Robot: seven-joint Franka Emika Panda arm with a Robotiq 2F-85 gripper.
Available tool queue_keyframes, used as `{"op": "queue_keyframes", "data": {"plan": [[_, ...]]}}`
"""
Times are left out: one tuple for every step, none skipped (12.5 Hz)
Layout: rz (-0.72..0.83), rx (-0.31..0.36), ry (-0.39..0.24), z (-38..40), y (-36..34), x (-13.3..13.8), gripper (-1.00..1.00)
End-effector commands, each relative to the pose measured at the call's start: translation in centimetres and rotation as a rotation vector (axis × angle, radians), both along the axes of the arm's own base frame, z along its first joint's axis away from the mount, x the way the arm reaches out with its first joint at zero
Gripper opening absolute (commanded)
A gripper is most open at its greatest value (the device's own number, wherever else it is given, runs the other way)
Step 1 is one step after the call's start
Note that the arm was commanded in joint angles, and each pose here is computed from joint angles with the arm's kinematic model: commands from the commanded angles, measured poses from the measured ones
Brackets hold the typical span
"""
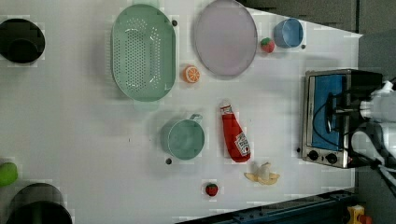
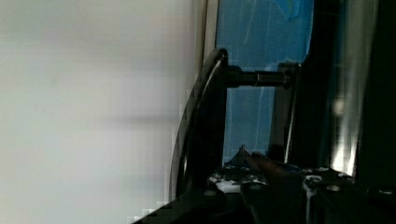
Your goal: Flap open oven.
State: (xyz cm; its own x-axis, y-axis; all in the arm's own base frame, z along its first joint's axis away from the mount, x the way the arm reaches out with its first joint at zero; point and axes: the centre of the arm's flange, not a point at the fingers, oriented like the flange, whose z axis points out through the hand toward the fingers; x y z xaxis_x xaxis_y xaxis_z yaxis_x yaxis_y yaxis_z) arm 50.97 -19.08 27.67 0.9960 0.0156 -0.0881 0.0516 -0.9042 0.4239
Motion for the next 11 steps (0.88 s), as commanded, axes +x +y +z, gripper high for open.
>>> {"op": "queue_keyframes", "data": {"plan": [[-0.038, -0.081, 0.054, -7.1, 9.5, 0.2, -0.65], [-0.064, -0.125, 0.062, -8.0, 10.8, 0.0, -0.65], [-0.086, -0.173, 0.061, -9.0, 12.1, -0.2, -0.65], [-0.092, -0.223, 0.057, -9.9, 13.4, -0.4, -0.65], [-0.096, -0.273, 0.043, -11.0, 14.6, -0.4, -0.65], [-0.090, -0.320, 0.030, -12.1, 15.7, -0.3, -0.65], [-0.080, -0.364, 0.018, -13.3, 16.6, -0.2, -0.65], [-0.063, -0.401, 0.018, -14.5, 17.4, -0.1, -0.65], [-0.031, -0.432, 0.027, -15.8, 18.3, 0.0, -0.65], [-0.007, -0.457, 0.028, -16.9, 19.1, 0.5, -0.65], [0.027, -0.482, 0.034, -18.1, 19.9, 0.9, -0.65]]}}
